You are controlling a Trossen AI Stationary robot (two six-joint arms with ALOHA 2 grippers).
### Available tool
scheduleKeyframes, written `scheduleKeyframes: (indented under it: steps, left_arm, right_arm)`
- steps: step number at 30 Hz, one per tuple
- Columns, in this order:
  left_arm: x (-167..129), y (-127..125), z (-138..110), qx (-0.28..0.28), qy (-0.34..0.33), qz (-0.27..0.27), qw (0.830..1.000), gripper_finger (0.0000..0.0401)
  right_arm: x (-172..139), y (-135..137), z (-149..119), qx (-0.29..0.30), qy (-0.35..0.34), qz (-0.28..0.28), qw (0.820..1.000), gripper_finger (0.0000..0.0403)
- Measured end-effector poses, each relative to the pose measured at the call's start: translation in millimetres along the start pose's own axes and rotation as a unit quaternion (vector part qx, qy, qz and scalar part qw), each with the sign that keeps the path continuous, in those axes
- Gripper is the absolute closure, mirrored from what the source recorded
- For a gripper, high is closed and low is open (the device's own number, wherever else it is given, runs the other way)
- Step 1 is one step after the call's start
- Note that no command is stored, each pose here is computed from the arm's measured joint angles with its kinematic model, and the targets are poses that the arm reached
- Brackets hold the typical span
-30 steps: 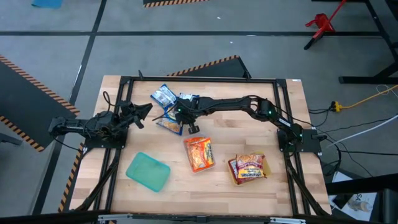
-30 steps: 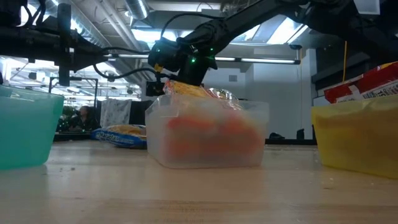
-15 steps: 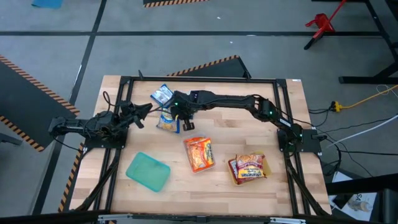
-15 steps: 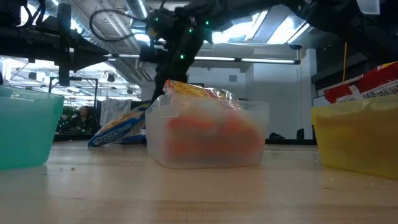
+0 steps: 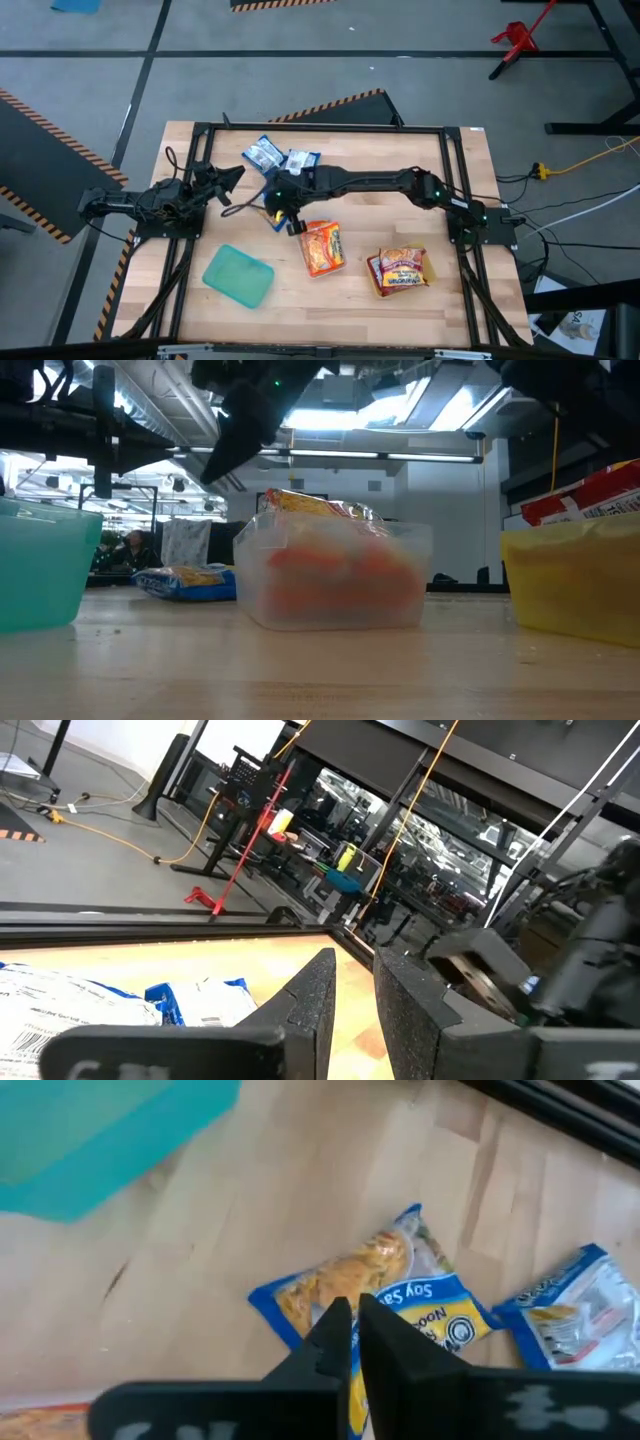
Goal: Sort Maruchan noodles
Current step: Put the bottom blue noodle pack into the green bin
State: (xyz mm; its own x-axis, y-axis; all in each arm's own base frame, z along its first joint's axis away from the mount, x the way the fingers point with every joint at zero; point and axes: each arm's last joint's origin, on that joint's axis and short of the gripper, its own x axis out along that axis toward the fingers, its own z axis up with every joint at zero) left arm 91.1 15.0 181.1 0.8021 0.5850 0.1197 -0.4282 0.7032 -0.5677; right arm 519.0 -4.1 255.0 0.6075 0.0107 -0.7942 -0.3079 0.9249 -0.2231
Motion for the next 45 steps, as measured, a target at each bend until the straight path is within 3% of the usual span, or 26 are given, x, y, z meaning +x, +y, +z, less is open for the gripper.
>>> scheduleKeyframes:
  steps: [4, 13, 16, 19, 27, 31, 37, 40, 45]
  left_arm:
    - [0, 0, 0, 0.002, 0.001, 0.001, 1.0, 0.0335]
    - [0, 1, -1, 0.007, 0.006, 0.004, 1.0, 0.0335]
    - [0, 2, -3, 0.013, 0.014, 0.008, 1.0, 0.0335]
    - [0, 3, -4, 0.016, 0.015, 0.014, 1.0, 0.0335]
    - [0, 3, -4, 0.018, 0.012, 0.022, 1.0, 0.0335]
    - [0, 3, -4, 0.017, 0.011, 0.022, 1.0, 0.0335]
    - [0, 4, -3, 0.018, 0.007, 0.03, 0.999, 0.0335]
    - [0, 4, -3, 0.018, 0.005, 0.033, 0.999, 0.0335]
    - [0, 4, -4, 0.02, 0.004, 0.039, 0.999, 0.0335]
  right_arm:
    - [11, -3, -12, 0.009, 0.029, 0.003, 1.0, 0.0347]
    - [55, -37, -60, 0.11, 0.095, 0.0, 0.989, 0.0139]
    - [61, -47, -73, 0.145, 0.11, 0.021, 0.983, 0.0096]
    - [61, -50, -77, 0.161, 0.106, 0.045, 0.98, 0.0078]
    - [76, -44, -77, 0.159, 0.082, 0.08, 0.981, 0.0083]
    - [95, -40, -85, 0.143, 0.094, 0.067, 0.983, 0.0083]
    - [101, -40, -86, 0.14, 0.094, 0.06, 0.984, 0.0096]
    - [101, -41, -86, 0.132, 0.09, 0.055, 0.986, 0.0146]
    - [102, -40, -86, 0.131, 0.087, 0.06, 0.986, 0.0296]
